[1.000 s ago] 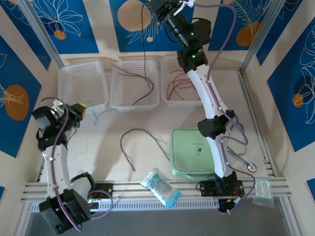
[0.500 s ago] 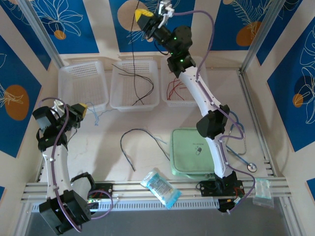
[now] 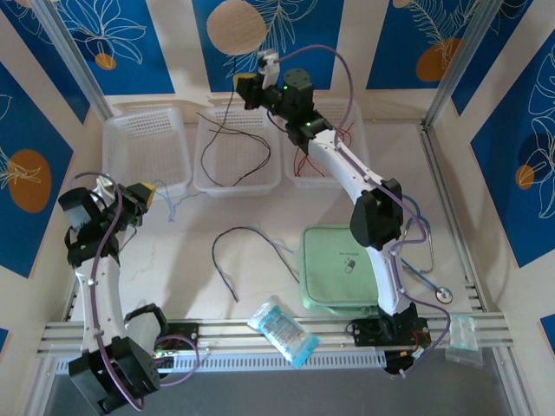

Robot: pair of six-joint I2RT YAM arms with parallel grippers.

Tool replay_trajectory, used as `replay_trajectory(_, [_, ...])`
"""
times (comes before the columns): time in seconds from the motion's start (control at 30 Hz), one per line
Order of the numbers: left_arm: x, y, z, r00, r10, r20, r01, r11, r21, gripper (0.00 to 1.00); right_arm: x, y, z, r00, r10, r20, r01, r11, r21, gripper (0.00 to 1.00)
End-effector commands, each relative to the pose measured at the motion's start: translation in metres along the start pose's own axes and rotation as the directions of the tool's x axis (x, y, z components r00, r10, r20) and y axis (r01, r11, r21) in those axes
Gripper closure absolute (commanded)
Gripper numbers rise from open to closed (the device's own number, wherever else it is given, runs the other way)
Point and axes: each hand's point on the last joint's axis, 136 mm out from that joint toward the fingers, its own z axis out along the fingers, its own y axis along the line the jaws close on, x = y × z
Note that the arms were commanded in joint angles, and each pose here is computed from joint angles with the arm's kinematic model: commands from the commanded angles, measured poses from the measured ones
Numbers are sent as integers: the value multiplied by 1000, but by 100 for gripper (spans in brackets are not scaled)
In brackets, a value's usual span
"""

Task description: Untangle the cables

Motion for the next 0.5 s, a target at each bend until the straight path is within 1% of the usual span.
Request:
replay_trajectory(0.0, [7,1,0,1000,26,-14,-26,1000,1,100,13,-4,-8,986,-139,-96,152,976,153,100])
replay_trajectory(0.03, [7,2,0,1000,24,-14,-24,1000,-1,100,25,-14,-8,973,-174,-152,205,955,215,100])
replay_trajectory(0.07, [7,2,0,1000,24,-15,-24,1000,-2,100,40,-22,-8,951,-214,-221,268,930,251,100])
replay_trajectory(0.13, [7,2,0,1000,26,-14,-27,1000,-3,100,60,-35,-9,910,-267,-317,365,878,309,100])
replay_trajectory(0.17, [6,3,1,1000,24,-14,-24,1000,-5,100,70,-39,-9,892,-292,-346,403,860,313,100])
replay_trajectory(0.3, [7,4,1,1000,27,-15,-27,1000,-10,100,98,-54,-5,864,-273,-423,423,849,316,100])
replay_trajectory(0.37, [8,5,2,1000,24,-17,-24,1000,-14,100,117,-67,-2,833,-257,-490,448,833,324,100])
replay_trajectory(0.47, [9,6,2,999,24,-21,-25,1000,-19,100,149,-80,3,795,-208,-570,433,853,291,100])
